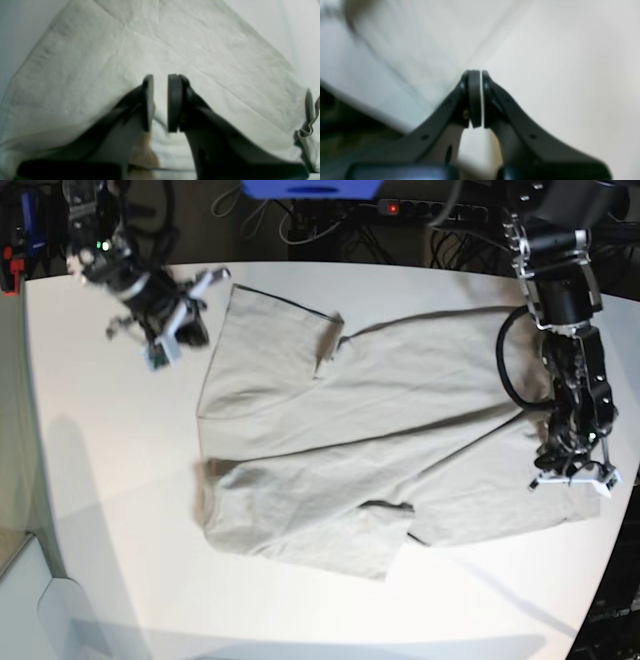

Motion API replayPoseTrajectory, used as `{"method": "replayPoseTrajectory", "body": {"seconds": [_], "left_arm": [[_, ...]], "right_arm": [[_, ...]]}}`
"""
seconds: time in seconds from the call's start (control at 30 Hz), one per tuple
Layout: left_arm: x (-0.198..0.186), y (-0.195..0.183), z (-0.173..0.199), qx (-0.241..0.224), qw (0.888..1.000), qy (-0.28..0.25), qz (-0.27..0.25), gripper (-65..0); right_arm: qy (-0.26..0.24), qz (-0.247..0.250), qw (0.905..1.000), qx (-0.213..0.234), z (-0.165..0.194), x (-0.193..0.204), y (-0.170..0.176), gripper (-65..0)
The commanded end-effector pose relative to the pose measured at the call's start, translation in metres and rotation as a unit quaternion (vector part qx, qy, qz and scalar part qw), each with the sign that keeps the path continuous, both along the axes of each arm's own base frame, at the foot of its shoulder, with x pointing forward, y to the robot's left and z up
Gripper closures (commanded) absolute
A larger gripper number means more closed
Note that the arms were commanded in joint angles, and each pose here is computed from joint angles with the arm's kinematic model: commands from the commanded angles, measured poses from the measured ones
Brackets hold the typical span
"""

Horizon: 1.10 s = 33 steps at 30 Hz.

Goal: Layout the t-shirt on the table in an organized manner, then fold the t-shirt properly
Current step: 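Release the fabric and move the right gripper to the shirt's shoulder edge, then grasp the shirt edge with the right gripper and pull it outward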

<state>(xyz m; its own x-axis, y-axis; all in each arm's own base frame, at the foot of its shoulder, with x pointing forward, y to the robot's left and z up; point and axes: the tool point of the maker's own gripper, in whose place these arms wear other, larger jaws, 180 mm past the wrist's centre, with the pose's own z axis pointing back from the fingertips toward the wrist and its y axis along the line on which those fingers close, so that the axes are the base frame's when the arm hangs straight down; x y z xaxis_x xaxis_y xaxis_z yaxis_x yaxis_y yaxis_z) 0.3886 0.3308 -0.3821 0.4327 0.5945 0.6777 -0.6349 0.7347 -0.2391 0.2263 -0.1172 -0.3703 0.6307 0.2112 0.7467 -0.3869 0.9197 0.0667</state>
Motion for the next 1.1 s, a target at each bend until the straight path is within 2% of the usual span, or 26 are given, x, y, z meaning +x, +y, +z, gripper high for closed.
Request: {"method": "replayPoseTrajectory", "body": {"seconds": [0.0,0.13,0.23,0.37,0.57,0.67,0.8,1.07], "left_arm": [[0.008,0.009,0.018,0.016,1.0,-0.02,0.001,-10.3],[-0.001,0.008,0.015,0.021,1.0,-0.017,-0.002,-10.3],[-0.004,0.006,0.013,0.022,1.0,-0.016,-0.003,-10.3],[-0.011,0.005,0.011,0.025,1.0,-0.014,-0.006,-10.3],[-0.014,0.004,0.013,0.029,0.999,-0.017,-0.009,-10.3],[-0.018,0.005,0.01,0.03,0.999,-0.012,-0.009,-10.3],[-0.019,0.005,0.007,0.029,0.999,-0.009,-0.009,-10.3],[-0.012,0.006,0.012,0.036,0.999,-0.014,-0.009,-10.3]], "right_arm": [[-0.035,0.003,0.9994,-0.003,0.017,0.016,-0.002,0.0],[-0.075,0.047,0.9961,-0.004,0.041,0.065,0.022,-0.1],[-0.072,0.06,0.9956,-0.004,0.045,0.101,0.034,0.0],[-0.049,0.061,0.9969,0.001,0.034,0.134,0.038,0.0],[0.009,0.042,0.9991,0.007,-0.005,0.153,0.027,0.0],[0.032,0.031,0.9989,0.012,-0.028,0.147,0.02,0.0],[0.072,0.024,0.9971,-0.001,-0.058,0.119,0.002,0.0],[0.11,0.043,0.9926,-0.031,-0.075,0.036,-0.009,0.0]]}}
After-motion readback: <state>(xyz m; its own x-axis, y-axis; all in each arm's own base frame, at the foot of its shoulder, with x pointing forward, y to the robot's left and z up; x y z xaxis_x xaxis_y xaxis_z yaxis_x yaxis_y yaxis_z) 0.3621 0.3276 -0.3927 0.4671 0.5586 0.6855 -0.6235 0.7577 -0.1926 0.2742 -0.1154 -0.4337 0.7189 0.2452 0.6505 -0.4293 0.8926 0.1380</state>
